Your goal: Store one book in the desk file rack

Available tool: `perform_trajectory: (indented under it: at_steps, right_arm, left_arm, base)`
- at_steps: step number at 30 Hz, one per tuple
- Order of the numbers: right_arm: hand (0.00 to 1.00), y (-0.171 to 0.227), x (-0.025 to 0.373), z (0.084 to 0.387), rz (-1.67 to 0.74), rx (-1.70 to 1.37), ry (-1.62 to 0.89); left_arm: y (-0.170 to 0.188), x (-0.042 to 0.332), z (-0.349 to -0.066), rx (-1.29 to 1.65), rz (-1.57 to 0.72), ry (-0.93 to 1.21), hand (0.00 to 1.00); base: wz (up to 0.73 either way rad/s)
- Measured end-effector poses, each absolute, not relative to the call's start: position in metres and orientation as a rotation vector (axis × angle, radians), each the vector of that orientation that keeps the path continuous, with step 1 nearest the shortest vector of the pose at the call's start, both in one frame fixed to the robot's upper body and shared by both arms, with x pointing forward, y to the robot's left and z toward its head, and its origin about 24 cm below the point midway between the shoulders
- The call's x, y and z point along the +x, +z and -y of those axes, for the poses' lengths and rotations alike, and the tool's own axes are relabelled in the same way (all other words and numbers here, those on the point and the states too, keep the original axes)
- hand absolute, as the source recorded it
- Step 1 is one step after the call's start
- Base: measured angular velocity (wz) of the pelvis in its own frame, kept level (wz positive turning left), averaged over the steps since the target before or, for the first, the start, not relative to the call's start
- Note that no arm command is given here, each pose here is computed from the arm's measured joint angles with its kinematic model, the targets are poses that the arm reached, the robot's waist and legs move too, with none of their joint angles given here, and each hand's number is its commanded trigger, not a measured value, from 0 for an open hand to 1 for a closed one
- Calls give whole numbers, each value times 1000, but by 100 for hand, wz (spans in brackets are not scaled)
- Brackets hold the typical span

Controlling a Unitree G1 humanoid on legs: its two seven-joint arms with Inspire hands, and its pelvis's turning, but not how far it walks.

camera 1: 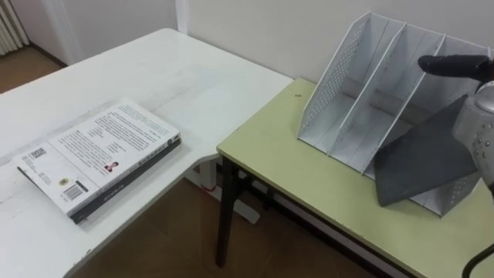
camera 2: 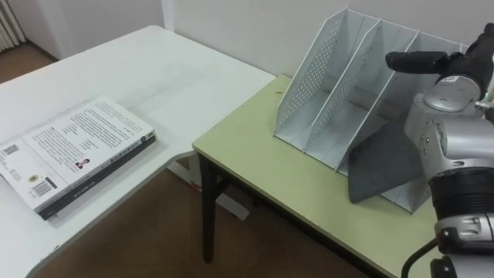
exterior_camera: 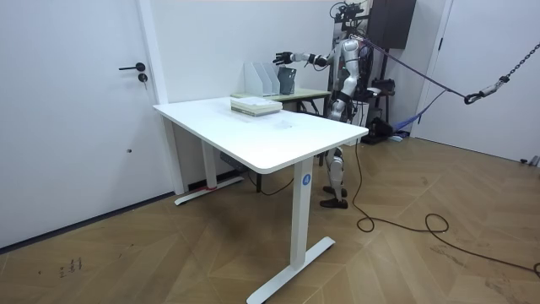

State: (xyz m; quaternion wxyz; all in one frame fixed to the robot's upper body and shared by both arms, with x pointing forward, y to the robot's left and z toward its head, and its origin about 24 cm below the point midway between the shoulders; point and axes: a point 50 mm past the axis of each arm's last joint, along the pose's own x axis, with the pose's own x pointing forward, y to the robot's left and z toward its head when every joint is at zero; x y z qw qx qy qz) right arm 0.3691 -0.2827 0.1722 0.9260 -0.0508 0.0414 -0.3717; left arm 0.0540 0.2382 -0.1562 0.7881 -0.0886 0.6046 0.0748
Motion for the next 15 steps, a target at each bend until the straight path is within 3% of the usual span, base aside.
perform_trajectory:
  at_steps: [9, 15]
  right_arm:
    - [0, 193, 369, 272, 13, -104, -722]
    - [0, 236, 362, 245, 219, -83, -578]
  left_arm:
    - [-156, 54, -239, -187, -1302, 161, 0]
    - [-156, 54, -240, -186, -1283, 163, 0]
  base:
    - [-1]
    - [-3]
